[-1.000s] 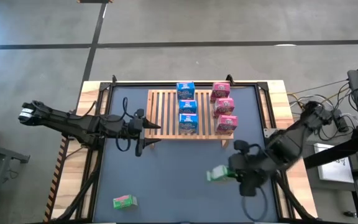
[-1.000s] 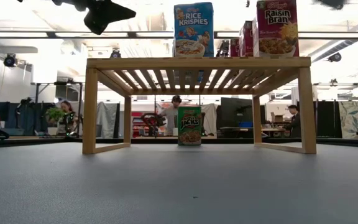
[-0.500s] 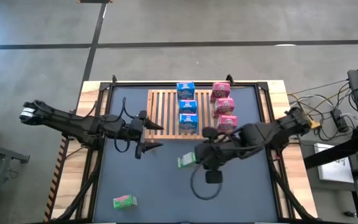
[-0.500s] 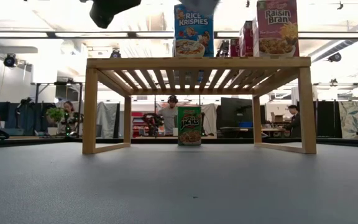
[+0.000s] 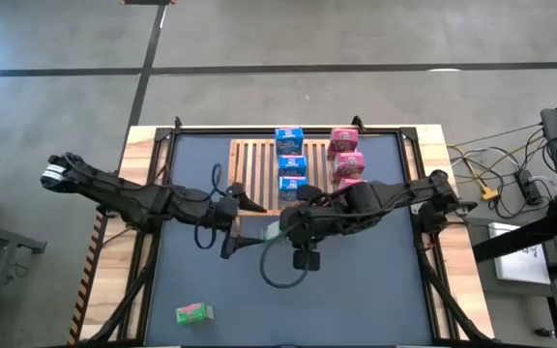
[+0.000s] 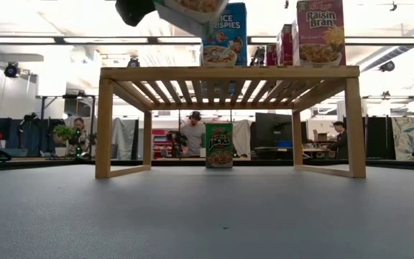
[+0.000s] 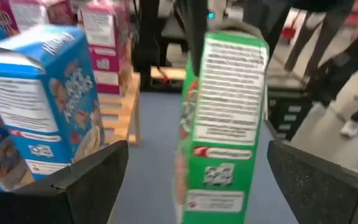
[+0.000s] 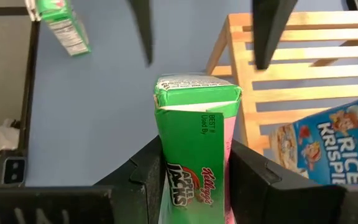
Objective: Stack cereal on shelf
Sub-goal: Put the bottom right green cereal box on the shelf
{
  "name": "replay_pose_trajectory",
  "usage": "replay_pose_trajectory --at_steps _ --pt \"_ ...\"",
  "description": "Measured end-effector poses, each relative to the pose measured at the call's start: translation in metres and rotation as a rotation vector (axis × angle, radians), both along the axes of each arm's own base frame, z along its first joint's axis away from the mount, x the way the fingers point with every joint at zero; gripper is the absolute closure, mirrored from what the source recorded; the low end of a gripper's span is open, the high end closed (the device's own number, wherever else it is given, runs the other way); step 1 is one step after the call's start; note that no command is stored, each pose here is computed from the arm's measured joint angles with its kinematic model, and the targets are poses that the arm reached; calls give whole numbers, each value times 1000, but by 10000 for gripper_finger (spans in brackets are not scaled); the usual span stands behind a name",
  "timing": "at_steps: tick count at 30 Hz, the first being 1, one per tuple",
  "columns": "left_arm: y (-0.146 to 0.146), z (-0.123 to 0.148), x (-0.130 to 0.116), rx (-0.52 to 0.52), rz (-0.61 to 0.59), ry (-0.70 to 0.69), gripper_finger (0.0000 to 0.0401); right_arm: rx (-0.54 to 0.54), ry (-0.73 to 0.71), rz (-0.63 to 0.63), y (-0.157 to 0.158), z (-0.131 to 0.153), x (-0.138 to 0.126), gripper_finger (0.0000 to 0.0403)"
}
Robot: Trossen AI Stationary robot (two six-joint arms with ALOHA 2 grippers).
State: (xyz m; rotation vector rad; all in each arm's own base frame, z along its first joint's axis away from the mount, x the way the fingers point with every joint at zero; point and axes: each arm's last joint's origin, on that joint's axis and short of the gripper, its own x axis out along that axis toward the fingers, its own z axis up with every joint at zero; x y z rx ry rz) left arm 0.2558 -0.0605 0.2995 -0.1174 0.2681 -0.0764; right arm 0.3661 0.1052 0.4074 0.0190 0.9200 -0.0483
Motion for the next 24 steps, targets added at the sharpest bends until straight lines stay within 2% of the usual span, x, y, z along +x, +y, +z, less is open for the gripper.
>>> replay_pose_trajectory --at_steps 8,14,18,24 --pt "-11 9 22 42 5 136 33 -3 2 -18 -6 -2 7 273" --pt "-13 10 30 42 9 165 44 -5 0 -14 -6 -1 6 273" --pt "-13 9 31 39 11 171 72 -5 -1 -13 -6 -1 6 273" --pt "-13 6 29 40 13 194 148 -10 0 -4 -6 -1 6 273"
